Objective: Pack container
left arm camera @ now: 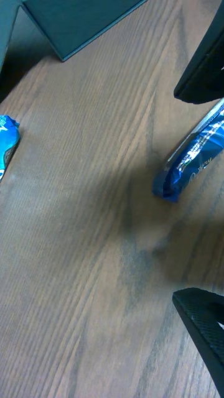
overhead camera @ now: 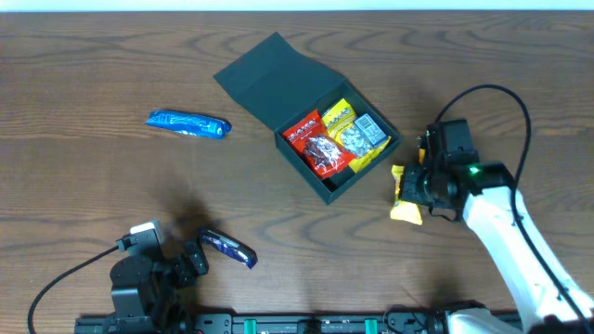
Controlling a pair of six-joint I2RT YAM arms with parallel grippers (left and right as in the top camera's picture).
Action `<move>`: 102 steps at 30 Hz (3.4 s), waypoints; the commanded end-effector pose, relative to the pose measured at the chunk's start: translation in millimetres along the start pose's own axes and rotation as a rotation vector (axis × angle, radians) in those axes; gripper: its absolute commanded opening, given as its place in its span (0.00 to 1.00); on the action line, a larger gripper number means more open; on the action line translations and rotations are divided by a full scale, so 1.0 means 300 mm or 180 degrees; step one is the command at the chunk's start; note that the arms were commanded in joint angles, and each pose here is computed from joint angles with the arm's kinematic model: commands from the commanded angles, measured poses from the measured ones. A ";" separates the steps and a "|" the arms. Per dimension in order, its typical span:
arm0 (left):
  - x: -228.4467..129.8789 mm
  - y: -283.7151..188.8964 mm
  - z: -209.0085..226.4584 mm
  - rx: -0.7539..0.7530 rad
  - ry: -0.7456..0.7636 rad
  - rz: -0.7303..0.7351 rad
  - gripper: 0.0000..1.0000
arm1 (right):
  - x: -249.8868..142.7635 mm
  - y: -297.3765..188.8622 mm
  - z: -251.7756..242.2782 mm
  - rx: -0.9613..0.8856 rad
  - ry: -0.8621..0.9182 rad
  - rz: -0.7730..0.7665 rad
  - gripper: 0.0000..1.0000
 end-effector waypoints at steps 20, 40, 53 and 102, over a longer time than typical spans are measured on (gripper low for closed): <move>-0.045 0.011 0.029 0.0132 0.0007 0.0198 0.95 | 0.209 -0.209 0.203 0.0225 -0.1674 -0.0209 0.01; -0.045 0.011 0.029 0.0132 0.0007 0.0198 0.95 | 0.359 0.017 0.496 0.1136 -0.2639 -0.0007 0.01; -0.045 0.011 0.029 0.0132 0.0009 0.0198 0.95 | 0.307 0.085 0.569 0.1191 -0.2618 0.0213 0.01; -0.045 0.011 0.029 0.0132 0.0007 0.0198 0.95 | 0.293 -0.037 0.471 0.0600 -0.1895 -0.0146 0.01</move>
Point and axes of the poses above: each gripper's point midway between its finger pads, its own y axis out along the fingers, its own z axis along the line the jaws close on, x = y × z, the point moved 5 cm from there along -y, back along the fingers, and after that the axes turned 13 degrees about -y, right-handed, at the moved point
